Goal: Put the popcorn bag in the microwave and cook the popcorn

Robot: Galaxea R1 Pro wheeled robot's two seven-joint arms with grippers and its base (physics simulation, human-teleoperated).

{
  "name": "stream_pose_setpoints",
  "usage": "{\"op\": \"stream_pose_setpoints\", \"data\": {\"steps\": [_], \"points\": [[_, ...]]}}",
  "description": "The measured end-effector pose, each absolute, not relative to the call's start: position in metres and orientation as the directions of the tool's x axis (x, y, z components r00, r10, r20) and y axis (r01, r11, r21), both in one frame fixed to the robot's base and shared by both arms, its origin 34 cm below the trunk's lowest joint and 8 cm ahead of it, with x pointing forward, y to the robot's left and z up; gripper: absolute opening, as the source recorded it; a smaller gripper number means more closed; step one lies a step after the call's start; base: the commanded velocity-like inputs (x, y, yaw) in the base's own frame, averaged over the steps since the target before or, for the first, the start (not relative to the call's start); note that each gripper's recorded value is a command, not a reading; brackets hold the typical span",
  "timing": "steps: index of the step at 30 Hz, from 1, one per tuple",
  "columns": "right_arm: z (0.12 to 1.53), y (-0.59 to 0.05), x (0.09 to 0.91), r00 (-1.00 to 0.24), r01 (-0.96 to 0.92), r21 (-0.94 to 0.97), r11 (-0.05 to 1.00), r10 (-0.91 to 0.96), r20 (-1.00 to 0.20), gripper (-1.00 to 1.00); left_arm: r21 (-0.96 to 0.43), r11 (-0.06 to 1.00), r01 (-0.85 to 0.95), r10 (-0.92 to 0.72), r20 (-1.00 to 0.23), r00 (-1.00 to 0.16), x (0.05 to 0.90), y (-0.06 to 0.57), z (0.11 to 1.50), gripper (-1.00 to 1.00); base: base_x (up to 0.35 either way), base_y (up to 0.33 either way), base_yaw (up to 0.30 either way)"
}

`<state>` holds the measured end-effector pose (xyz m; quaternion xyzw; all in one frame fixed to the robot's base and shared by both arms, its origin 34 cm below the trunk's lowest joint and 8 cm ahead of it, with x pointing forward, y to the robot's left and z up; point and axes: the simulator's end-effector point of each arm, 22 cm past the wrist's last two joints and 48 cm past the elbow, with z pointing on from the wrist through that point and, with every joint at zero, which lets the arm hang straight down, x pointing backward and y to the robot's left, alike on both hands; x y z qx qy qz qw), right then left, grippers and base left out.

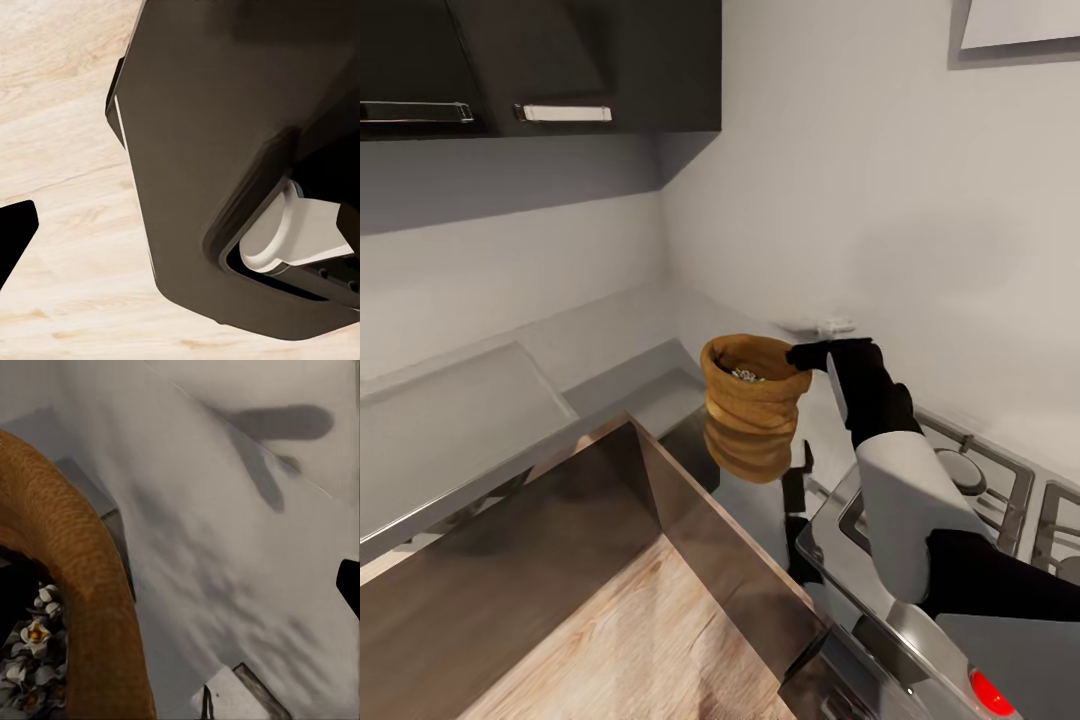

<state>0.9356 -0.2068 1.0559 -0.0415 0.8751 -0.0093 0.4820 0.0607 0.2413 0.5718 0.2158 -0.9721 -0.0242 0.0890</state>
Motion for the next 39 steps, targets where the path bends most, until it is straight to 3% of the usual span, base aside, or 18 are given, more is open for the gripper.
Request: {"op": "stream_pose_setpoints", "data": {"steps": [25, 26, 39], "points": [[1.047, -0.208, 0.925, -0.594, -0.063, -0.035, 0.997, -0.065, -0.802, 1.0, 0.085, 0.906, -0.415, -0.424, 0.162, -0.891, 0.061, 0.241, 0.572, 1.0, 0.0, 0.0, 0.0], [1.047, -0.208, 0.925, -0.597, -0.062, -0.035, 0.997, -0.065, -0.799, -1.0, 0.085, 0.906, -0.415, -0.424, 0.162, -0.891, 0.061, 0.241, 0.572, 1.0, 0.0, 0.0, 0.0], [1.044, -0.211, 0.917, -0.638, -0.052, -0.036, 0.998, -0.061, -0.768, -1.0, 0.085, 0.906, -0.415, -0.424, 0.162, -0.891, 0.061, 0.241, 0.572, 1.0, 0.0, 0.0, 0.0]]}}
